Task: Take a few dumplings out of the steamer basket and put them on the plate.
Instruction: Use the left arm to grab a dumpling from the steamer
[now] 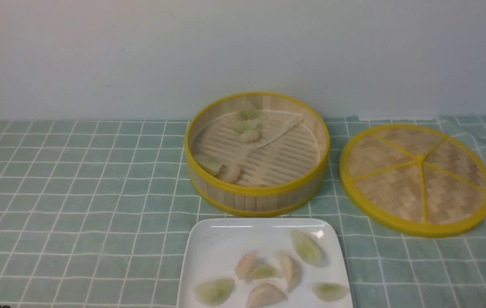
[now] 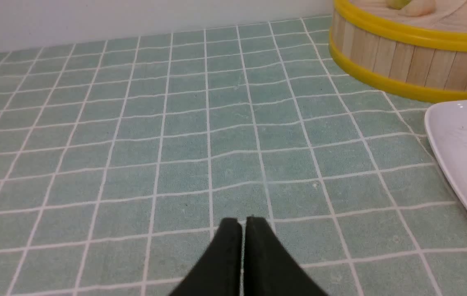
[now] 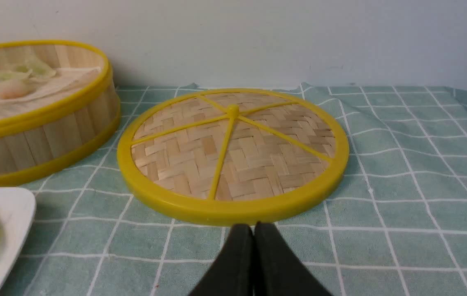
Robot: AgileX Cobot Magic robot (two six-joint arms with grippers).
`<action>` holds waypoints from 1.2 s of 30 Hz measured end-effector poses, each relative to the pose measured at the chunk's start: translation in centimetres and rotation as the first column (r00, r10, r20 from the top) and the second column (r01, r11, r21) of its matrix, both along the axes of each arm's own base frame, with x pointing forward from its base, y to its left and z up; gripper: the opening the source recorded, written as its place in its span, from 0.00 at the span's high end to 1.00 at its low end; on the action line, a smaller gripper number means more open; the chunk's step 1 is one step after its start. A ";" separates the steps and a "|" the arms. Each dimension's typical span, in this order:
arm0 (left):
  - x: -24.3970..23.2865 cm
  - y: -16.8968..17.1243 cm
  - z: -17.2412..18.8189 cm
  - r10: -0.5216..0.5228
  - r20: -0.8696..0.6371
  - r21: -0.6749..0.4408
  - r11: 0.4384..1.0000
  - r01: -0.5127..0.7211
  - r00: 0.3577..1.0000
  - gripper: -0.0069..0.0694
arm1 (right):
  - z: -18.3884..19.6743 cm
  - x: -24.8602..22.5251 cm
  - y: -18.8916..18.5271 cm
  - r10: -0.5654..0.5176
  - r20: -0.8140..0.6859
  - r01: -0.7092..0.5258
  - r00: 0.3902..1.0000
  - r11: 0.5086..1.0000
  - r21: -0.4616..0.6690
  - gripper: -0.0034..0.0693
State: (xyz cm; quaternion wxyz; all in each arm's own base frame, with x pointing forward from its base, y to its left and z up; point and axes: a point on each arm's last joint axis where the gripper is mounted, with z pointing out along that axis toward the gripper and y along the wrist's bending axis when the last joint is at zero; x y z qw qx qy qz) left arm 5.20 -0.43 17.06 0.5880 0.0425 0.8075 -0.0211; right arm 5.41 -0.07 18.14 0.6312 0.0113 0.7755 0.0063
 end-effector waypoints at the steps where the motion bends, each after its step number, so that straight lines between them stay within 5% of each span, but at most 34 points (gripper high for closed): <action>1: 0.0 0.0 0.0 0.000 0.000 0.000 1.000 0.000 1.000 0.92 | 0.0 0.0 0.0 0.000 0.000 0.000 1.000 1.000 0.000 0.97; 28: 0.1 0.1 0.2 0.007 0.027 0.006 1.000 -0.007 1.000 0.92 | 0.0 0.0 0.0 0.000 0.003 0.000 1.000 1.000 0.006 0.97; 30: 0.2 0.0 0.4 0.018 0.055 -0.075 0.997 -0.014 0.998 0.92 | 0.1 0.1 0.1 -0.001 0.024 0.000 1.000 0.999 0.051 0.97; 32: 0.3 -0.3 1.2 0.045 0.117 -0.247 0.969 -0.015 0.992 0.92 | 0.7 0.2 0.3 -0.017 0.098 -0.008 0.995 0.969 0.248 0.97; 34: 0.4 -0.3 1.7 0.066 0.158 -0.348 0.937 -0.007 0.985 0.92 | 1.4 0.2 0.4 -0.049 0.159 -0.025 0.986 0.901 0.434 0.97; 36: 0.4 -0.3 2.3 0.087 0.208 -0.413 0.911 0.007 0.974 0.92 | 2.0 0.2 0.2 -0.101 0.203 -0.049 0.974 0.781 0.622 0.97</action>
